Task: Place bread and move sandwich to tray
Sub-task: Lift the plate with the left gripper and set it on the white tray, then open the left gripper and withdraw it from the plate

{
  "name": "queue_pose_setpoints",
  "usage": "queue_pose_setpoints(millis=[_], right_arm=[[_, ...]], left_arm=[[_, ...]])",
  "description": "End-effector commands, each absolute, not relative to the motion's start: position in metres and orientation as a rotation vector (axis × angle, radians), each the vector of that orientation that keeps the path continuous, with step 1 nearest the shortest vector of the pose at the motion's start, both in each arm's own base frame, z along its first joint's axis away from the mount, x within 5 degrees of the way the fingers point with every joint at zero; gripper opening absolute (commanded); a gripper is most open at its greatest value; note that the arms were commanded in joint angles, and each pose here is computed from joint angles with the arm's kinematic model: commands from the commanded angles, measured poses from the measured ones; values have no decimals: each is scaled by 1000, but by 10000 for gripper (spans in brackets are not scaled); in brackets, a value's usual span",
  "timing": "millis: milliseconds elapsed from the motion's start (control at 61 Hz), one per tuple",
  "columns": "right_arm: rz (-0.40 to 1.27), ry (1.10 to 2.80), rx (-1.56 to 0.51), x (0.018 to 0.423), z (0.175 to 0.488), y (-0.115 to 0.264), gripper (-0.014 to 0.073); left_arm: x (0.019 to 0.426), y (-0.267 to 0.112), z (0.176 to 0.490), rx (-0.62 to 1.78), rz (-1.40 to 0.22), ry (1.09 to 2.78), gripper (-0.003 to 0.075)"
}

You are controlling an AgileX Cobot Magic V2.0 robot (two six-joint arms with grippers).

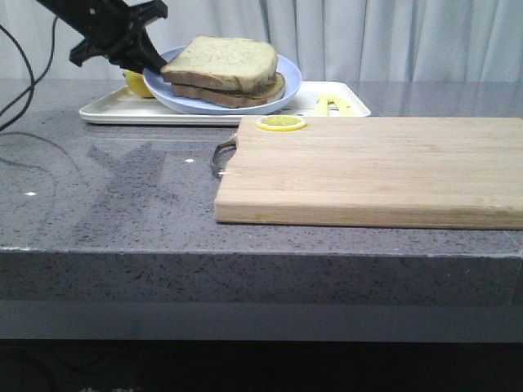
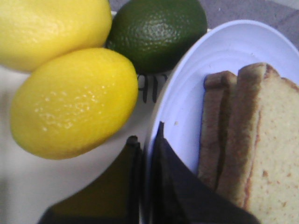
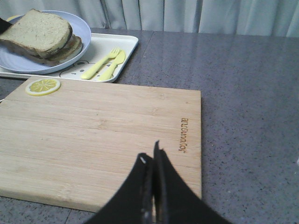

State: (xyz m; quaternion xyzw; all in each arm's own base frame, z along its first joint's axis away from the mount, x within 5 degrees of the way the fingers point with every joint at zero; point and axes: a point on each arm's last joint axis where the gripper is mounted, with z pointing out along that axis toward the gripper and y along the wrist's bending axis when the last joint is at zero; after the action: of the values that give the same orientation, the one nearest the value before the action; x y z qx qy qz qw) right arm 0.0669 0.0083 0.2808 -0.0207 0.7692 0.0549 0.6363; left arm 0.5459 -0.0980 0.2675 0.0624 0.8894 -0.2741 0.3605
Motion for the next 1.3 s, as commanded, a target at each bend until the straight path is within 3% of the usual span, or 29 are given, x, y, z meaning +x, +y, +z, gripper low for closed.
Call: queue_pose_setpoints(millis=[0, 312, 607, 853, 984, 1066, 1148, 1280], right_arm=[[113, 1656, -41, 68, 296, 7, -70], [113, 1652, -41, 68, 296, 7, -70], [112, 1651, -41, 68, 296, 7, -70], [112, 1653, -41, 68, 296, 7, -70], [112, 1658, -41, 68, 294, 7, -70], [112, 1655, -41, 68, 294, 7, -70], [112, 1654, -41, 68, 294, 7, -70], [112, 1655, -41, 68, 294, 7, -70]], left_arm=[[530, -107, 333, 146, -805, 2110, -18], [529, -106, 329, 175, -768, 2154, 9], [528, -106, 328, 179, -770, 2161, 293], [525, -98, 346, 185, -757, 2114, 434], [514, -90, 379, 232, -740, 2039, 403], [503, -89, 398, 271, -731, 1995, 332], [494, -89, 414, 302, -722, 1952, 221], [476, -89, 437, 356, -706, 1896, -19]])
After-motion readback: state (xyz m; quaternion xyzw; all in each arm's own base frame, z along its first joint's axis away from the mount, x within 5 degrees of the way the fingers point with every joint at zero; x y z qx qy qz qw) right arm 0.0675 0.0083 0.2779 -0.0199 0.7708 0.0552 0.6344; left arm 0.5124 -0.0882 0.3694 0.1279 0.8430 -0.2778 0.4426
